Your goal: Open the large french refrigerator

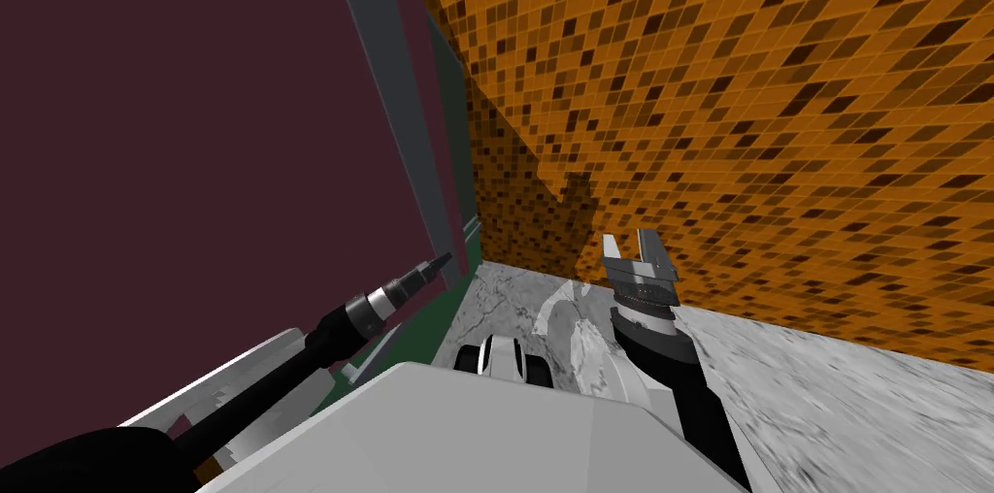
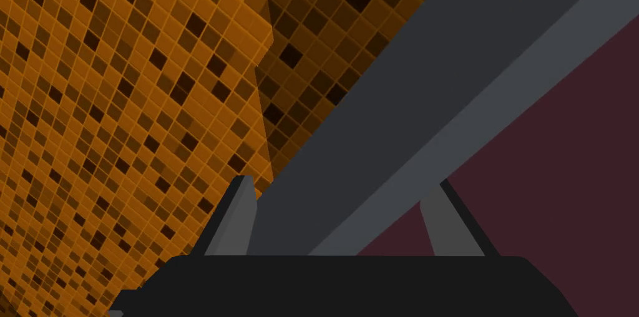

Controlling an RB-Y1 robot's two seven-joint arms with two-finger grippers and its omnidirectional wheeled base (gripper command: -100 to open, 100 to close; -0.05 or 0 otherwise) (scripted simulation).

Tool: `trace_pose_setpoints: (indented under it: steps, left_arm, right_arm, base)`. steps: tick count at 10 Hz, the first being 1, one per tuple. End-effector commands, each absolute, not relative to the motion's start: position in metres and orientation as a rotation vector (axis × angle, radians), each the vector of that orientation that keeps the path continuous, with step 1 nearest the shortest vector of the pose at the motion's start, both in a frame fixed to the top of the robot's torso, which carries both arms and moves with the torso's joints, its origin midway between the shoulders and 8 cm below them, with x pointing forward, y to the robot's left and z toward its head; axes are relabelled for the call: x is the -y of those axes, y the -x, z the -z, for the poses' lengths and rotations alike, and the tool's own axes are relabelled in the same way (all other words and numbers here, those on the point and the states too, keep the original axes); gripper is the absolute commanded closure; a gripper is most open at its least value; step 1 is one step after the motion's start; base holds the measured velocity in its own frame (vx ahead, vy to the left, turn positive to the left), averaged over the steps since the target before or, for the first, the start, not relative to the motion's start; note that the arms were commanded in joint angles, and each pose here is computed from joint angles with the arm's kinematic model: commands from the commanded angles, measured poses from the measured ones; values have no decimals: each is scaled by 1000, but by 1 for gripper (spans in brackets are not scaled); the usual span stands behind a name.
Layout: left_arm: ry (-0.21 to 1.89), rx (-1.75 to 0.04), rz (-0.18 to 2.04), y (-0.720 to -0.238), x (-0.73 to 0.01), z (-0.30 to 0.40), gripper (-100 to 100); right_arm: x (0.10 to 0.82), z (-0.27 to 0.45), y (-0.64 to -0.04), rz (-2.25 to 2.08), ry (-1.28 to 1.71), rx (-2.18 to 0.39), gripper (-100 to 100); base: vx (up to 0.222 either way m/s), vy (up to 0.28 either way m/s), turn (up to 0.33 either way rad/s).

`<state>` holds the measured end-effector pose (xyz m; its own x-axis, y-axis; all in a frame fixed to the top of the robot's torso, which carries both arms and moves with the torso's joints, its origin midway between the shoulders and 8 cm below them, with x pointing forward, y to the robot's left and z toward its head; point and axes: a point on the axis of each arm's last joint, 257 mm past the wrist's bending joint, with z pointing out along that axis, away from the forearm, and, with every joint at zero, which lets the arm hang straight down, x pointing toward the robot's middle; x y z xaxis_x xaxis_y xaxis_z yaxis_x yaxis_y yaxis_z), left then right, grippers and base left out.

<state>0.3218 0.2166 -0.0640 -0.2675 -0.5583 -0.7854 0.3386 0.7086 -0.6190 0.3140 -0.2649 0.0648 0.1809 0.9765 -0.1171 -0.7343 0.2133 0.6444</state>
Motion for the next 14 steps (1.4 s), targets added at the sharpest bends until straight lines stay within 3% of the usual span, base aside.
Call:
trace_pose_setpoints:
  steps: [1, 14]
  left_arm:
    - [131, -1640, 931, -314, -200, 61, 100]
    - [-138, -1686, 1177, -265, -141, 59, 100]
  right_arm:
    - [265, -65, -314, -1283, -506, -579, 0]
    - [265, -65, -314, -1283, -506, -579, 0]
  base:
    - [-157, 18, -126]
    - [-150, 31, -116]
